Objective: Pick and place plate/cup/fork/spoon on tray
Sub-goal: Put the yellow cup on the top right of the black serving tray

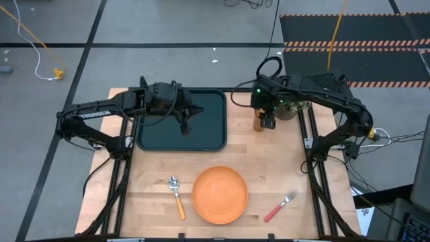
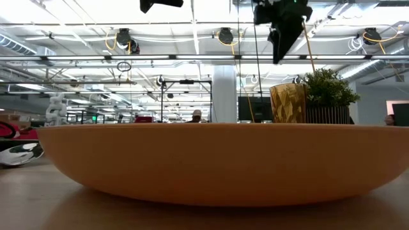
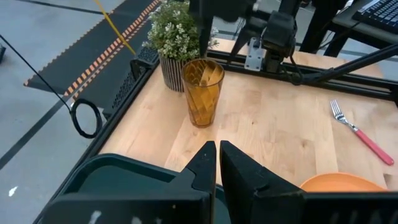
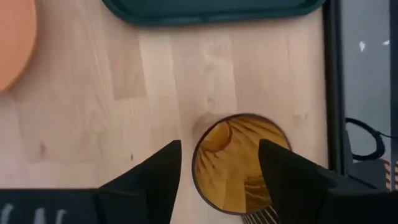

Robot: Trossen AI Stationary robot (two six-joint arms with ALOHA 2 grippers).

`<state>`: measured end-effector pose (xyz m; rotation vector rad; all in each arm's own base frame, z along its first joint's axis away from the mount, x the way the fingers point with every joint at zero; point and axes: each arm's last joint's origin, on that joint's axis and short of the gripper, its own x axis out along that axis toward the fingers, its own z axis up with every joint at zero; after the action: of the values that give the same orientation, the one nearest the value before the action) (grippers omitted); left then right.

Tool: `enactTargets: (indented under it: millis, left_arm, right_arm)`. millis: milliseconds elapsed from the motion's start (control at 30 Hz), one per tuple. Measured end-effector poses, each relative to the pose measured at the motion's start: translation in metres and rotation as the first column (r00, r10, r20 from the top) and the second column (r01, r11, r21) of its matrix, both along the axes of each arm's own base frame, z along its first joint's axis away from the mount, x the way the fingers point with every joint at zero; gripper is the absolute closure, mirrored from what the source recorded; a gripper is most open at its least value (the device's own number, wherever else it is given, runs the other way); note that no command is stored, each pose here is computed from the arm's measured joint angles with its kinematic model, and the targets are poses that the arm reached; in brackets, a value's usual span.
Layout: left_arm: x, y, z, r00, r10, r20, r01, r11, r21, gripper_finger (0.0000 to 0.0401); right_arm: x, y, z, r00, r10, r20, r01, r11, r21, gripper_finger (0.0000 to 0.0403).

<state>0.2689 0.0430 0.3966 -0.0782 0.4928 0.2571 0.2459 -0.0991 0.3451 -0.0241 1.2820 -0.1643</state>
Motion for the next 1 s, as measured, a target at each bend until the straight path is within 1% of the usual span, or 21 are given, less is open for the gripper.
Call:
enactTargets:
  millis: [233,467,567,733,933,1000]
  left_arm:
    - [0.001,-0.007,0.000,1.000,-0.024,0.000,0.024,1.000,-0.002,0.0375]
    - [0.002,-0.015,0.000,0.998,-0.056,0.000,0.056,0.998,-0.002,0.0375]
    - [0.002,-0.018,0.000,0.998,-0.064,0.000,0.064,0.998,-0.002,0.0375]
    - [0.002,-0.019,0.000,0.998,-0.070,0.000,0.070,0.998,-0.001,0.0375]
    - [0.002,-0.019,0.000,0.997,-0.075,-0.003,0.075,0.997,0.008,0.0375]
    - [0.002,-0.019,0.000,0.997,-0.076,-0.003,0.076,0.997,0.010,0.0375]
  right_arm:
    - [-0.003,0.001,-0.035,0.994,0.013,-0.104,-0.009,0.999,0.043,0.0195]
    - [-0.004,0.002,-0.059,0.989,0.021,-0.144,-0.013,0.998,0.058,0.0197]
    - [-0.006,0.003,-0.069,0.985,0.041,-0.168,-0.031,0.997,0.065,0.0206]
    - [-0.009,0.004,-0.077,0.979,0.045,-0.198,-0.030,0.997,0.075,0.0246]
    - [-0.009,0.004,-0.078,0.980,0.041,-0.196,-0.027,0.997,0.074,0.0318]
    - [-0.009,0.004,-0.078,0.980,0.024,-0.195,-0.009,0.997,0.075,0.0343]
